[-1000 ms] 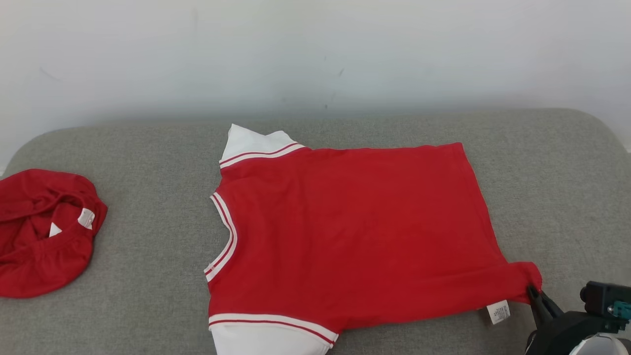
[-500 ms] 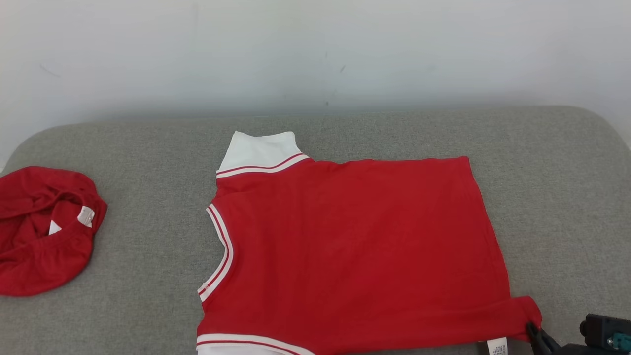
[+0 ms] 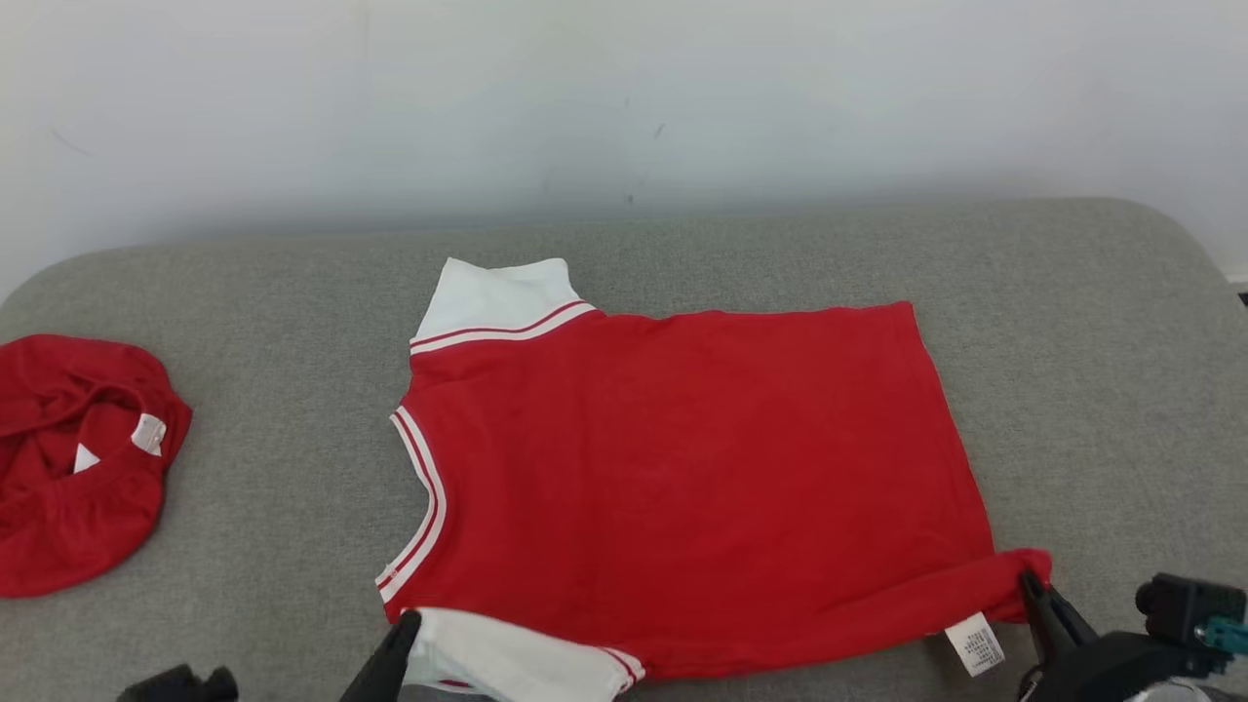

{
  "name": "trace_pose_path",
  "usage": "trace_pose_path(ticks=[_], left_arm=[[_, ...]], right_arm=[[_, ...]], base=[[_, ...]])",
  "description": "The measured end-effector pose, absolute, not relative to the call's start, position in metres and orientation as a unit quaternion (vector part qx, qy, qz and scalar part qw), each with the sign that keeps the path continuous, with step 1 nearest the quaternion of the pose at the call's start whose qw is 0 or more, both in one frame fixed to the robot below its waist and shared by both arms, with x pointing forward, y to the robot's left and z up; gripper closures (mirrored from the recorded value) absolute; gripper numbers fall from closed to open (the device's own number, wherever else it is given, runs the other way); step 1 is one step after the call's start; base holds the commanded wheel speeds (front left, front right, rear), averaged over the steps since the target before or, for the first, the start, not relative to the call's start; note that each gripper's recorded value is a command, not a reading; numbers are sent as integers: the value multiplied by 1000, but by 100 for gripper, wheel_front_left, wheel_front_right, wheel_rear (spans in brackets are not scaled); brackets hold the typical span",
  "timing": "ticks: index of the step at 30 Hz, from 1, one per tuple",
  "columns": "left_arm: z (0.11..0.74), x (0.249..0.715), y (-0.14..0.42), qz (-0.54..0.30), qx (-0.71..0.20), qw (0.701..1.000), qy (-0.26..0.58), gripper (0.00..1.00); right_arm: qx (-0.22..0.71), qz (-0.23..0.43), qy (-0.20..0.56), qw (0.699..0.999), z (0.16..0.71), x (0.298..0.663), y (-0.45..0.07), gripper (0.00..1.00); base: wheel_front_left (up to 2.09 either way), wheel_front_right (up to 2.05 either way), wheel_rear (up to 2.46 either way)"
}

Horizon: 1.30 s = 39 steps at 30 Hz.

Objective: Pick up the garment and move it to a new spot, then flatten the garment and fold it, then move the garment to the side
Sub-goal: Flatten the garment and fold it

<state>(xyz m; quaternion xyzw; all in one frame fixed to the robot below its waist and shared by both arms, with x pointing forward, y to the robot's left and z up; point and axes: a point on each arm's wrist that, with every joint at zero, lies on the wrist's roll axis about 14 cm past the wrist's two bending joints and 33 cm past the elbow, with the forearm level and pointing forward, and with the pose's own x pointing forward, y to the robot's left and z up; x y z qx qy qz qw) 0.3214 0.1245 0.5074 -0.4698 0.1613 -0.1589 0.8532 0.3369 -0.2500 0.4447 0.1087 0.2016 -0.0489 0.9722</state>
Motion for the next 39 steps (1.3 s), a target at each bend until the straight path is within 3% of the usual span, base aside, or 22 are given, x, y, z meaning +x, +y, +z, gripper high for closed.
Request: trace_pose_path(ticks=[12,23,39], left_arm=[[517,405,110,-122,-393,910,53,100],[514,440,103,-109,-374,921,14,100],[507,457,108,-95,-353,931,8,100]], right_arm=[[112,-22,176,978,451,382,-233,100],[87,-29,138,986,453,413,-240,100],[82,-51,142,985,438,422,-251,100]], base=[[0,0,0],[0,0,0],[0,0,0]])
